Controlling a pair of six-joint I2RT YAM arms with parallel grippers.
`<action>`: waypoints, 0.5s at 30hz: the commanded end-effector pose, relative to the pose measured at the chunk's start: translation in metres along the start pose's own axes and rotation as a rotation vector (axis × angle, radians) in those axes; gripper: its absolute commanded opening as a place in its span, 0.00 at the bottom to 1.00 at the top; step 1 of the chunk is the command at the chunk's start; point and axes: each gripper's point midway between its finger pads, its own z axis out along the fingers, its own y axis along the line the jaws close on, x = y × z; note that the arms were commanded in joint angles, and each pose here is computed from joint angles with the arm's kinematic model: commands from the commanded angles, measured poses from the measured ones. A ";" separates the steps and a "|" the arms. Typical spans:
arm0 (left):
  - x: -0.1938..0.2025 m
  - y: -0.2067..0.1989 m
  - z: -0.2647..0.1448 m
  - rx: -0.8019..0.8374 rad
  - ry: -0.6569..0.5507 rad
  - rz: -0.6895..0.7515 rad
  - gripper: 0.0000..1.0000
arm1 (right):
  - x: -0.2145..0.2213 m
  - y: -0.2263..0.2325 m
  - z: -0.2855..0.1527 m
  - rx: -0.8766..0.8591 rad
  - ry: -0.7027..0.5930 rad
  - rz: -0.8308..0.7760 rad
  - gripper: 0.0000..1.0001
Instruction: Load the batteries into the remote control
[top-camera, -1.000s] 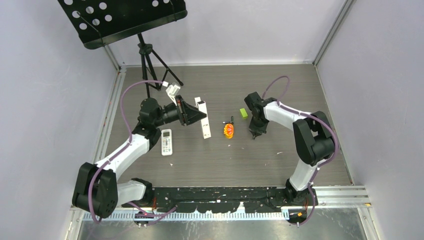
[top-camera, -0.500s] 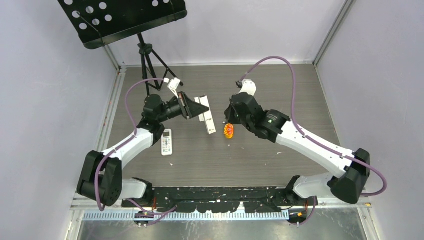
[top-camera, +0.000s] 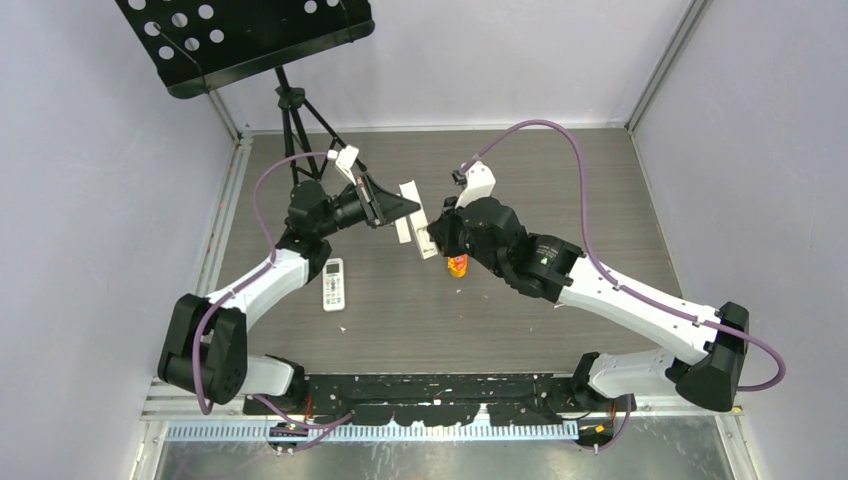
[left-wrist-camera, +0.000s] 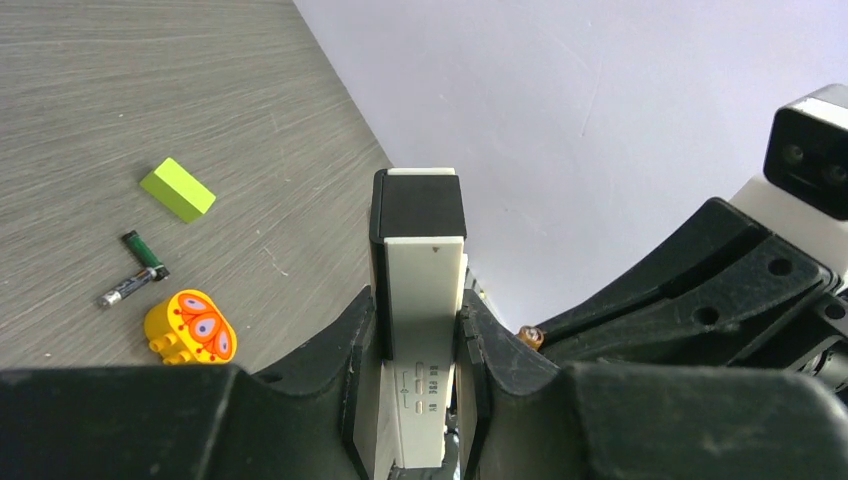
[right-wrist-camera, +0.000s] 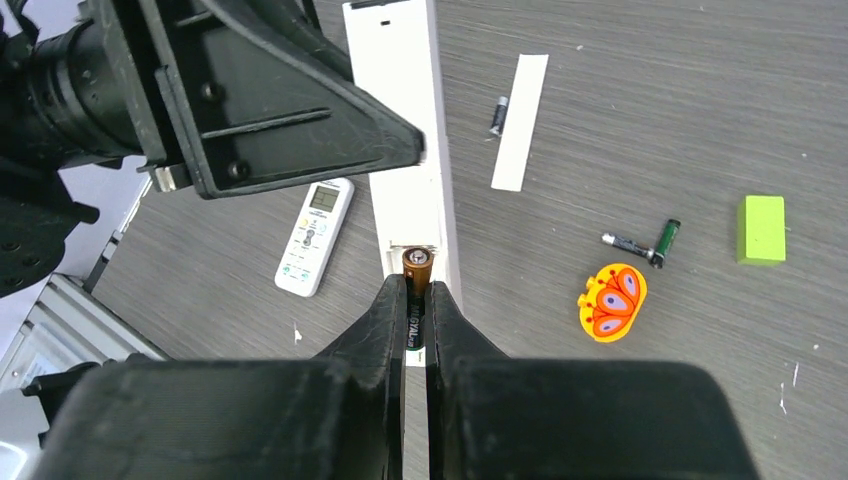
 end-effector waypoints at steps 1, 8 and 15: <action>-0.017 -0.036 0.001 0.083 -0.010 0.032 0.00 | -0.017 0.017 0.002 -0.067 -0.082 -0.025 0.03; -0.016 -0.041 0.000 0.079 0.005 0.012 0.00 | -0.012 0.022 0.011 -0.076 -0.078 -0.055 0.03; -0.019 -0.049 0.001 0.107 0.004 -0.087 0.00 | -0.004 0.029 0.008 -0.128 -0.061 -0.089 0.05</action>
